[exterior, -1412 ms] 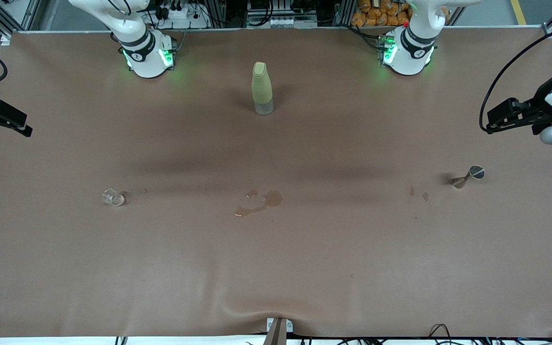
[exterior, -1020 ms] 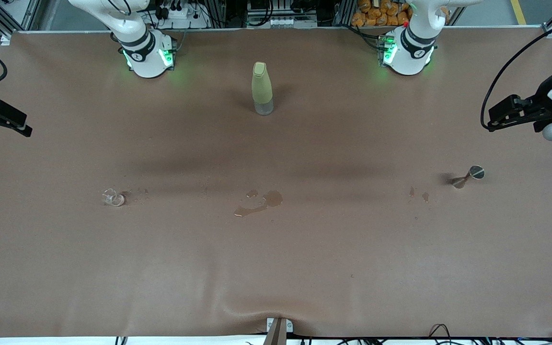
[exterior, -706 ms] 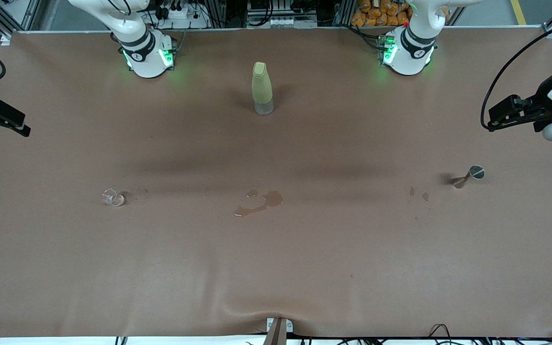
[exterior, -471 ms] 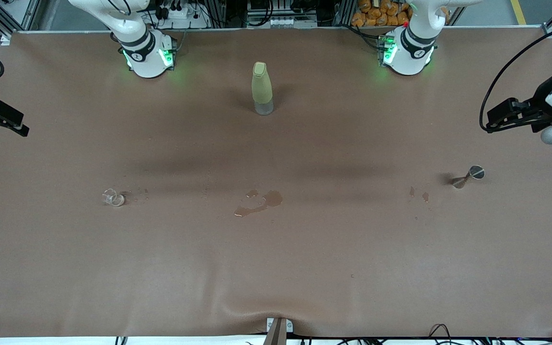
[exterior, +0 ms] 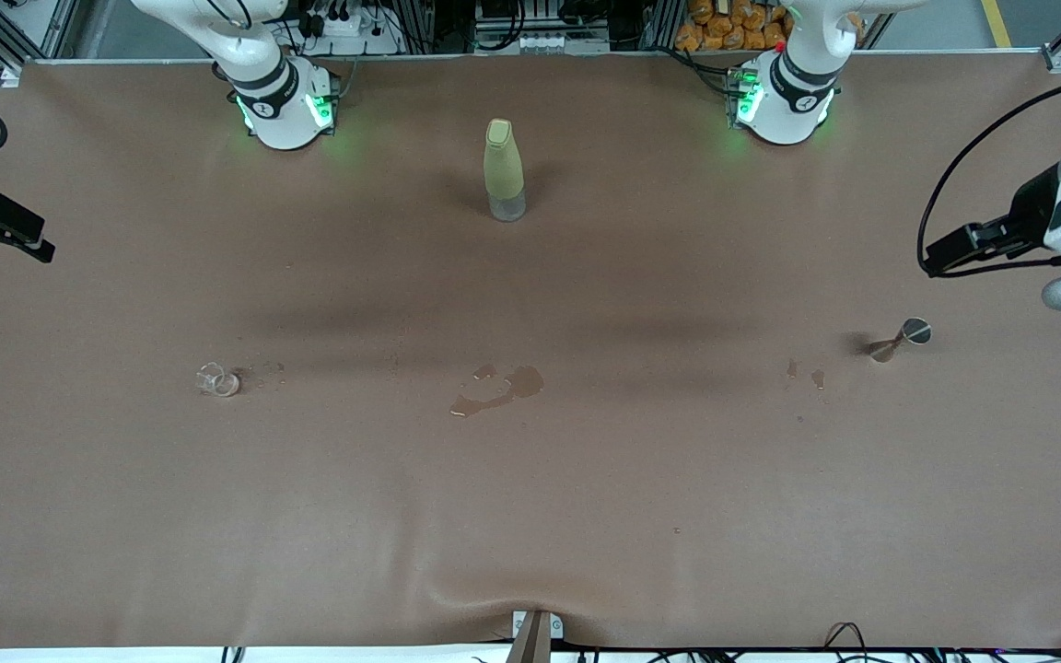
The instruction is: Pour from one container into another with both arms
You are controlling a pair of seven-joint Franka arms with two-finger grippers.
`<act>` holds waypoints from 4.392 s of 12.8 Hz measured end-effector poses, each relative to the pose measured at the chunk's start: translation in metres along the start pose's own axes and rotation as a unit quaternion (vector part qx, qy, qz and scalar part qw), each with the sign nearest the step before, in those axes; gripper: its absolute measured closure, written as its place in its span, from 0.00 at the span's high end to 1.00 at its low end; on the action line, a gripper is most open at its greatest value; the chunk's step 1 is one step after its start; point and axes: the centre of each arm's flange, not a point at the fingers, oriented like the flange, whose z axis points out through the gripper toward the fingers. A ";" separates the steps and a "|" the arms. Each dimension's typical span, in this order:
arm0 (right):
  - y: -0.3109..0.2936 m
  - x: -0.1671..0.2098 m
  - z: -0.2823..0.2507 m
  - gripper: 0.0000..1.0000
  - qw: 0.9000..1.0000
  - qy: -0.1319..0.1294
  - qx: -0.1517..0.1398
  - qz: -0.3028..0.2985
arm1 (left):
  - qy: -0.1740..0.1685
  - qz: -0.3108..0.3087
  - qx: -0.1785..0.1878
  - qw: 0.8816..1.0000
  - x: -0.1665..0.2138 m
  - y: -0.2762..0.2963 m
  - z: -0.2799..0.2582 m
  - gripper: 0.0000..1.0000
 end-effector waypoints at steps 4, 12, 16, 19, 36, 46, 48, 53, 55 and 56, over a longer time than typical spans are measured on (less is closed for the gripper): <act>0.000 0.002 -0.001 1.00 1.000 0.009 -0.001 0.000 | 0.004 -0.053 0.050 0.997 0.014 -0.007 0.019 1.00; 0.006 0.000 0.000 1.00 1.000 -0.002 -0.001 -0.020 | 0.031 -0.183 0.173 0.967 0.015 0.007 0.076 1.00; 0.034 -0.011 -0.004 1.00 0.999 -0.019 0.001 -0.037 | 0.059 -0.235 0.209 0.947 0.021 0.018 0.124 1.00; 0.052 -0.016 -0.005 1.00 0.995 -0.023 0.004 -0.096 | 0.056 -0.210 0.212 0.953 0.022 0.018 0.127 1.00; 0.127 -0.029 0.020 1.00 0.767 -0.019 0.019 -0.641 | -0.015 0.272 -0.148 0.951 0.082 -0.302 0.157 1.00; 0.136 -0.020 0.085 1.00 0.738 -0.014 0.015 -0.675 | 0.031 0.457 -0.243 0.855 0.104 -0.320 0.239 1.00; 0.136 -0.019 0.091 1.00 0.738 -0.011 0.013 -0.675 | 0.043 0.462 -0.264 0.846 0.106 -0.332 0.259 1.00; 0.138 -0.012 0.126 1.00 0.731 0.004 0.012 -0.683 | 0.101 0.491 -0.322 0.803 0.108 -0.365 0.313 1.00; 0.142 -0.010 0.154 1.00 0.726 0.022 0.022 -0.687 | 0.124 0.507 -0.350 0.778 0.110 -0.364 0.344 1.00; 0.144 -0.009 0.168 1.00 0.724 0.030 0.029 -0.689 | 0.142 0.511 -0.367 0.764 0.111 -0.362 0.361 1.00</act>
